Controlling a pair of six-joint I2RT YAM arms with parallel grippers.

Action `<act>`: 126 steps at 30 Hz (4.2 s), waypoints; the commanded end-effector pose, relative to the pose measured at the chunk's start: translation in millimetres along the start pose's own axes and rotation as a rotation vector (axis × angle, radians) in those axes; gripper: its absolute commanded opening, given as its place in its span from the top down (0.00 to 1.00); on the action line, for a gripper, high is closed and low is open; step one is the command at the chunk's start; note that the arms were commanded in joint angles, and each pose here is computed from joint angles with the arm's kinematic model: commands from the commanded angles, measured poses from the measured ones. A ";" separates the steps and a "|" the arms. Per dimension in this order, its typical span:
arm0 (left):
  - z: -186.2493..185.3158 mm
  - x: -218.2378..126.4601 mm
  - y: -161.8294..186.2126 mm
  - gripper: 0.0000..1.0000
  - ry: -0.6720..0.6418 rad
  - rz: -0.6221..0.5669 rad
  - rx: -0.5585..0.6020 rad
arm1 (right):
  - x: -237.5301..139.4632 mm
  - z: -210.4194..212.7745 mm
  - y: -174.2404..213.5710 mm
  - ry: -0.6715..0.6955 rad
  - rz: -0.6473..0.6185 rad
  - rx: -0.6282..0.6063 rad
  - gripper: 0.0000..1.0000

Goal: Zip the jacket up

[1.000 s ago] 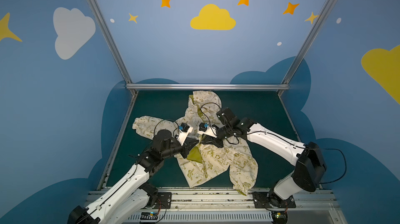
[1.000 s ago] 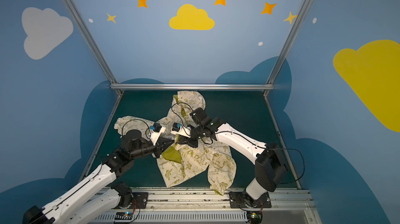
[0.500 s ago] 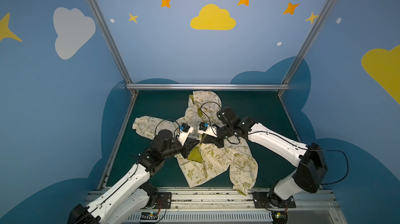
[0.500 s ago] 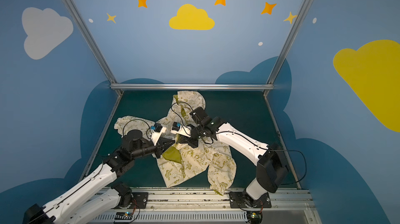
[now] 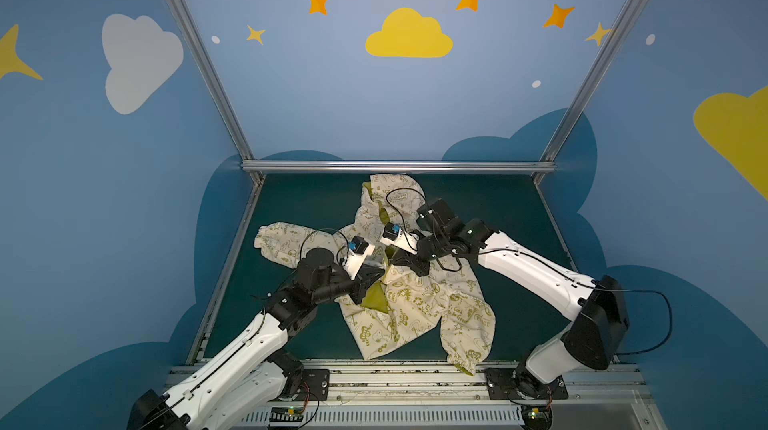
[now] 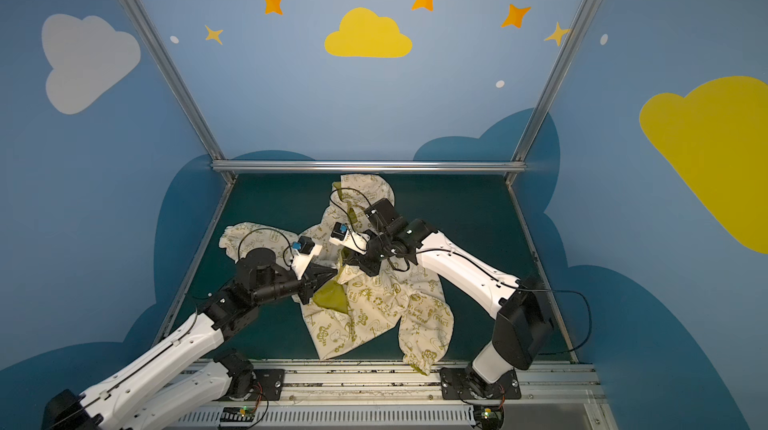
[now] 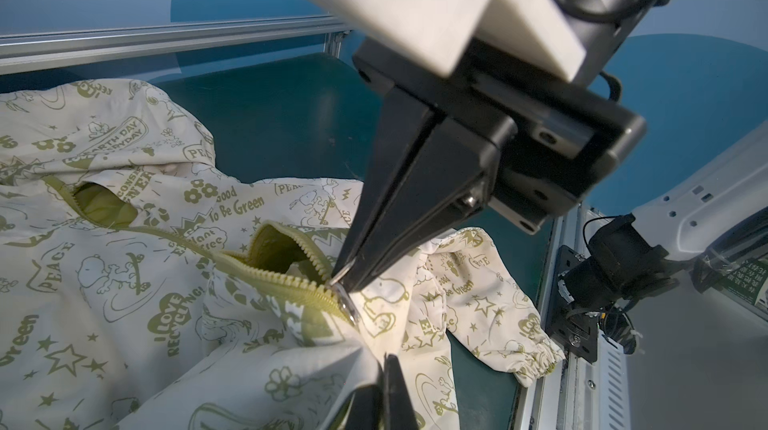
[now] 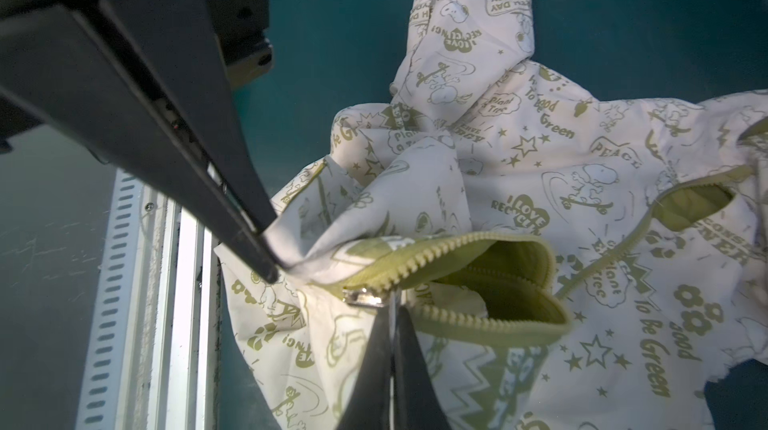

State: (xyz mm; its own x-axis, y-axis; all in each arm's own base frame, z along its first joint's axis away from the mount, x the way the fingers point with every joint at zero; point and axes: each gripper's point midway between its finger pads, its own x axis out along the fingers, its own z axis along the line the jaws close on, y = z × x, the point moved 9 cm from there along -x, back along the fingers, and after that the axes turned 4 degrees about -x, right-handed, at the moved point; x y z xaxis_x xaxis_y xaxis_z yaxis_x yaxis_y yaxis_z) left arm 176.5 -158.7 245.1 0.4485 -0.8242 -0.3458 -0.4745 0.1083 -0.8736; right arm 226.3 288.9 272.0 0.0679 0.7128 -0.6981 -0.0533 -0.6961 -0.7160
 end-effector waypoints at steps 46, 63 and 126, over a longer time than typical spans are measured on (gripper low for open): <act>100.9 -36.2 22.1 0.97 -0.627 0.317 -0.235 | -18.4 -95.2 114.2 0.646 0.126 0.730 1.00; 140.3 -125.0 18.8 0.97 -0.903 0.160 -0.388 | -104.0 -163.4 115.3 0.934 0.032 0.797 1.00; 200.8 -90.2 -11.2 0.01 -0.761 0.203 -0.432 | -167.4 -75.7 271.2 1.346 0.295 1.285 0.13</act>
State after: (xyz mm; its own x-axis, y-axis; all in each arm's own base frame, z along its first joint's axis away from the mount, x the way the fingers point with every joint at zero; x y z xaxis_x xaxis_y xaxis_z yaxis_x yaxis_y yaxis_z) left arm 294.8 21.6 205.3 0.5587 -0.2758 -0.7822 -0.8279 -0.1291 -0.5458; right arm 284.0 -19.3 179.1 0.5006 -0.2987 -0.8125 -0.8005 0.1976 -0.5658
